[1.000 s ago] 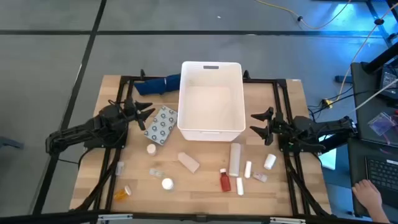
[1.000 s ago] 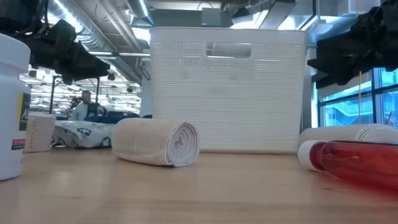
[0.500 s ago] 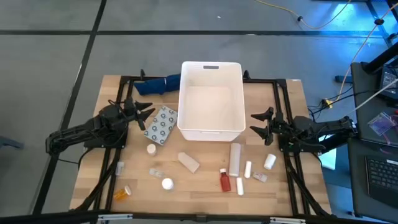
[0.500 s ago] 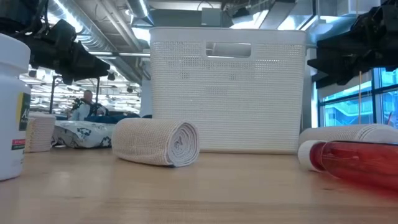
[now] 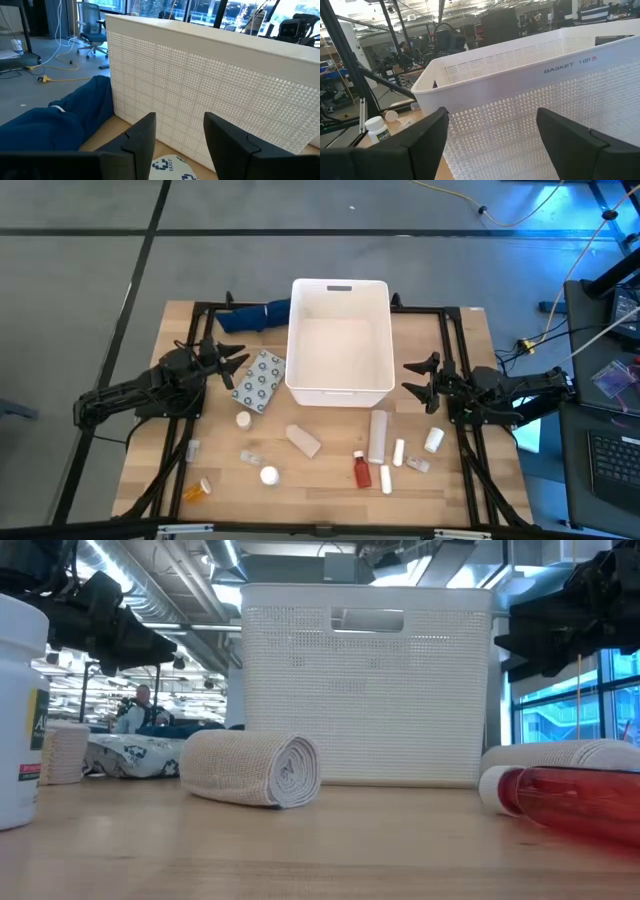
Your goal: Pick & place medical supplies in basket/bin
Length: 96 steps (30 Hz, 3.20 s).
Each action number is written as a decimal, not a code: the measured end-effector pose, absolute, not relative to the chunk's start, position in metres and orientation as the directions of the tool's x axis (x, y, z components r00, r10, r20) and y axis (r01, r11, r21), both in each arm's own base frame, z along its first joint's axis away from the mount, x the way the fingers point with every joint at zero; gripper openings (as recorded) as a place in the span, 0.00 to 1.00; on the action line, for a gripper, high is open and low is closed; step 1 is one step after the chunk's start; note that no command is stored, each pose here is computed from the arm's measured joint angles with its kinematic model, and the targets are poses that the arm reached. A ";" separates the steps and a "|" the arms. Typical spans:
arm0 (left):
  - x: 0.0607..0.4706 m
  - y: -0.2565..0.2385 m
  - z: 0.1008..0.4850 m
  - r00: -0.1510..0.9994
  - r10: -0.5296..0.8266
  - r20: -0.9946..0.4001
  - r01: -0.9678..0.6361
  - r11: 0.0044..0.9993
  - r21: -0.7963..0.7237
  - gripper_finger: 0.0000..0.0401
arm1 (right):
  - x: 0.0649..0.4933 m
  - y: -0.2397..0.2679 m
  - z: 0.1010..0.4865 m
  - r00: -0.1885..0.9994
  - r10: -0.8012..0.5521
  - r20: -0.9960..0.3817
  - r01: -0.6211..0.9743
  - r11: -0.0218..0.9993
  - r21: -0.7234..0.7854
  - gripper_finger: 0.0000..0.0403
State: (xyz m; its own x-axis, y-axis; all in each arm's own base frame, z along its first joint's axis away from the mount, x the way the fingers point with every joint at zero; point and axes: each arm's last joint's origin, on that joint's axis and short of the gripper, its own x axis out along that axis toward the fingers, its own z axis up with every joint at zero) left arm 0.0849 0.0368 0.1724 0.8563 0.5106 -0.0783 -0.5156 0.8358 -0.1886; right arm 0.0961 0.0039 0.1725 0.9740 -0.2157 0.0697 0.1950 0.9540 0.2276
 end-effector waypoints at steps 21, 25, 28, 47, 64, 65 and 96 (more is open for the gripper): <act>0.085 0.037 0.172 0.856 0.511 -0.078 -0.516 0.836 -0.188 0.40 | 0.096 0.004 0.173 0.974 -0.216 0.070 0.195 0.954 0.227 0.75; 0.085 0.037 0.172 0.856 0.511 -0.079 -0.516 0.836 -0.188 0.40 | 0.096 0.004 0.172 0.974 -0.216 0.070 0.195 0.954 0.227 0.75; 0.085 0.037 0.172 0.856 0.510 -0.079 -0.516 0.836 -0.188 0.40 | 0.096 0.004 0.173 0.974 -0.216 0.070 0.194 0.952 0.238 0.75; 0.085 0.037 0.172 0.856 0.511 -0.078 -0.516 0.836 -0.188 0.40 | 0.091 0.001 0.195 0.914 -0.286 0.287 0.179 0.921 0.347 0.75; 0.085 0.037 0.172 0.856 0.511 -0.079 -0.516 0.836 -0.188 0.40 | 0.084 -0.007 0.265 0.781 -0.576 0.242 0.441 0.783 0.438 0.75; 0.085 0.037 0.172 0.856 0.510 -0.078 -0.515 0.836 -0.189 0.40 | 0.086 -0.008 0.275 0.786 -0.584 0.203 0.468 0.777 0.421 0.75; 0.085 0.037 0.172 0.858 0.508 -0.078 -0.511 0.826 -0.235 0.40 | 0.175 0.077 0.374 0.305 0.022 -0.952 0.868 0.406 0.287 0.75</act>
